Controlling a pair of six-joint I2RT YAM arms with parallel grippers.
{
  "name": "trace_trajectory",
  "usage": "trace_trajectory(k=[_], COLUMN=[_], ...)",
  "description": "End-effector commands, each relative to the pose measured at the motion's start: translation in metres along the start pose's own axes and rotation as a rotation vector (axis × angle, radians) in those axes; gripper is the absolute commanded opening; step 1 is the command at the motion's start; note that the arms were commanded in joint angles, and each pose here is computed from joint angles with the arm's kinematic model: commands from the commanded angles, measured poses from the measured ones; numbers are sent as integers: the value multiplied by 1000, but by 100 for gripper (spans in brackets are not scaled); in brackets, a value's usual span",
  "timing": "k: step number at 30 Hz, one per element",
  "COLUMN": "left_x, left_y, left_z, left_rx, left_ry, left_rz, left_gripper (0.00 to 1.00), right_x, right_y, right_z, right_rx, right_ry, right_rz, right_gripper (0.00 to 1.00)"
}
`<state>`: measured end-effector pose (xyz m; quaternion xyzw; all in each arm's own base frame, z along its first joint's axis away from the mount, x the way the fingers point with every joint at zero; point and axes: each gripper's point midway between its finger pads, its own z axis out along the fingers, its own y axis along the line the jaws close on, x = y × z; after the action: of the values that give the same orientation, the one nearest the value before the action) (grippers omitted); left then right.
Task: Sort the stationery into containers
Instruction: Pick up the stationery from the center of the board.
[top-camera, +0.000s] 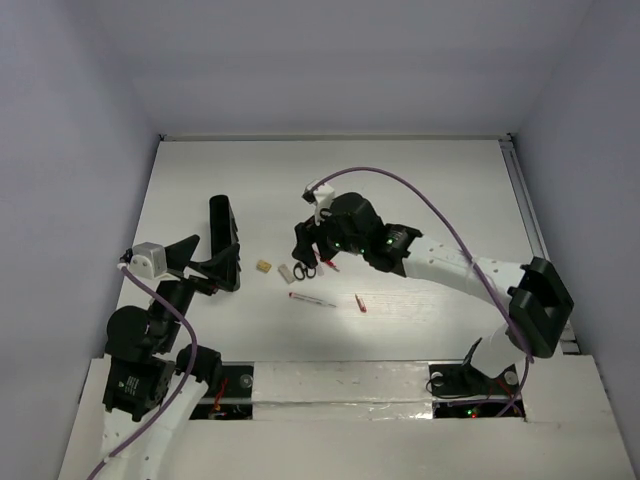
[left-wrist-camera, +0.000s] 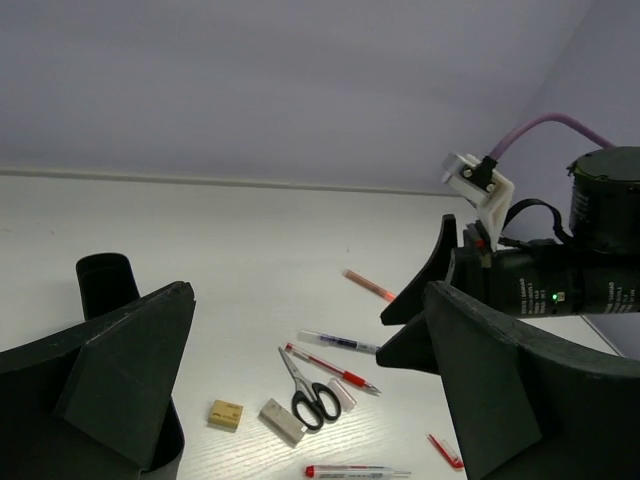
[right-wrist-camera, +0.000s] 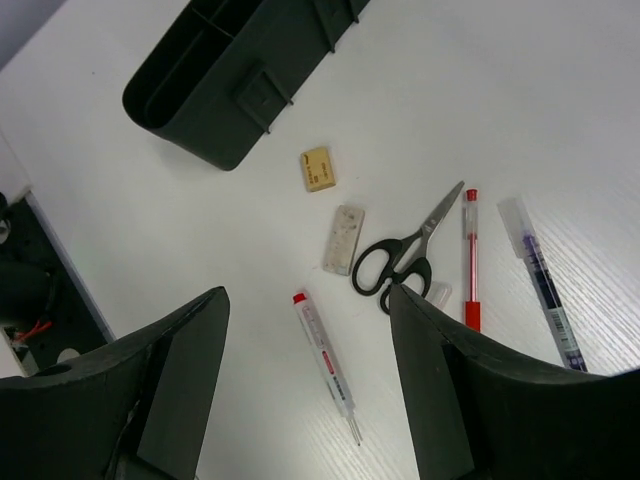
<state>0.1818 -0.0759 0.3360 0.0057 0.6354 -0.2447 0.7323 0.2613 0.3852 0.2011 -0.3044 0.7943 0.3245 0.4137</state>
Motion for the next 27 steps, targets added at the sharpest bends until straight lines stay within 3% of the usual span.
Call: trace_trajectory(k=[1,12,27], left_x=[-15,-9,-8], left_y=[-4,0,2], left_z=[-2,0,1], left_rx=[16,-3,-10], left_ry=[-58,-41,-37], left_rz=[16,14,12], left_gripper=[99,99,99], right_x=[-19,-6,47], right_y=[0,2,-2], right_z=[8,59,121], right_rx=[36,28,-8], right_ry=[-15,84,311], right_rz=[-57,-34,-96], right_gripper=[71,59,60])
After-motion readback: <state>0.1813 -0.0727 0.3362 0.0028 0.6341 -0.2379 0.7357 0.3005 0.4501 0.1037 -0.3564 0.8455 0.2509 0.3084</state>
